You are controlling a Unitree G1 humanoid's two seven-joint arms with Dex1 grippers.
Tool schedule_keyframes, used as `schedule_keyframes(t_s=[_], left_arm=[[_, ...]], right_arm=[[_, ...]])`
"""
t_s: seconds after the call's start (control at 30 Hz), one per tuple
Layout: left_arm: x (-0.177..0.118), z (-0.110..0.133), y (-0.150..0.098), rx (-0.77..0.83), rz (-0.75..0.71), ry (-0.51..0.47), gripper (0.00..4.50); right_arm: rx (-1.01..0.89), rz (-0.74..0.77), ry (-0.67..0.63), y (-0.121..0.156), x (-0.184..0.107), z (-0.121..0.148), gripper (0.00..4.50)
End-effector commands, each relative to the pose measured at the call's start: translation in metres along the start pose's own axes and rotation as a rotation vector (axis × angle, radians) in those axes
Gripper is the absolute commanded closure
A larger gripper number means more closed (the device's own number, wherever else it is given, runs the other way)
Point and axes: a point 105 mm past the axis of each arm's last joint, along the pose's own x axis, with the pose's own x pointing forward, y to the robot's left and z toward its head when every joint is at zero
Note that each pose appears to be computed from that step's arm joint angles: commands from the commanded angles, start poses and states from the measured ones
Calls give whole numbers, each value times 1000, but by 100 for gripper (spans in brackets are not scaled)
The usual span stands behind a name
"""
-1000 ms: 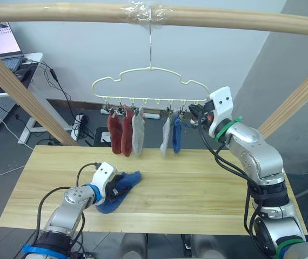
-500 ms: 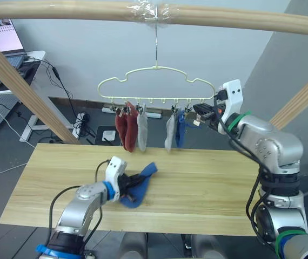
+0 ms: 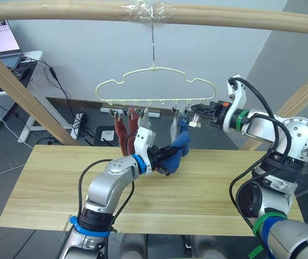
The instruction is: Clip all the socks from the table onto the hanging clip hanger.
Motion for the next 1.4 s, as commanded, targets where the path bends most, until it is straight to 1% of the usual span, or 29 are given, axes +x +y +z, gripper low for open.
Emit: schedule_keyframes(t_s=[0.03, 0.33, 0.47, 0.53, 0.57, 0.6, 0.73, 0.8, 0.83, 0.87, 0.9, 0.93, 1.0, 1.1, 1.13, 1.2, 1.27, 1.37, 1.4], left_arm=[[8, 19, -4, 40, 16, -73, 449], [14, 28, -7, 46, 11, -99, 449], [16, 28, -10, 50, -10, -95, 449], [15, 24, -15, 48, -29, -83, 450], [15, 22, -16, 47, -32, -79, 450], [15, 22, -16, 46, -32, -78, 450], [14, 21, -14, 50, -26, -75, 450], [14, 22, -14, 51, -26, -77, 450], [14, 22, -14, 51, -27, -78, 450], [15, 22, -16, 47, -39, -79, 450], [15, 21, -20, 38, -54, -79, 450], [16, 19, -23, 29, -72, -77, 450], [18, 15, -30, -26, -109, -76, 397], [19, 7, -36, -127, -152, -62, 314], [20, 4, -37, -157, -161, -56, 279], [19, -13, -33, -187, -159, -5, 214], [12, -44, -11, -151, -59, 74, 152], [-4, -68, 8, -120, 23, 127, 64], [-18, -80, 22, -90, 84, 157, 64]], right_arm=[[-10, -15, -25, 1, -5, 3, 450], [11, -20, -17, 1, -1, 0, 450], [22, -3, -17, 5, 1, -2, 450], [36, 15, -24, 7, 1, -2, 393], [42, 24, -28, 8, 1, -2, 372], [44, 31, -30, 9, 1, -1, 328], [37, 43, -33, 9, -2, 1, 181], [25, 60, -32, 9, -6, 1, 97], [20, 65, -31, 9, -8, 1, 64], [7, 69, -29, 9, -10, 0, 33], [-48, 79, -7, 10, -17, -4, 5], [-92, 85, 15, 10, -23, -7, 5], [-175, 82, 49, 8, -35, -13, 0], [-313, 0, 103, -8, -51, -23, 0], [-341, -18, 121, -14, -54, -27, 0], [-391, -76, 143, -28, -62, -35, 0], [-452, -160, 160, -47, -70, -47, 0], [-522, -234, 196, -68, -75, -65, 0], [-543, -282, 195, -79, -76, -73, 0]])
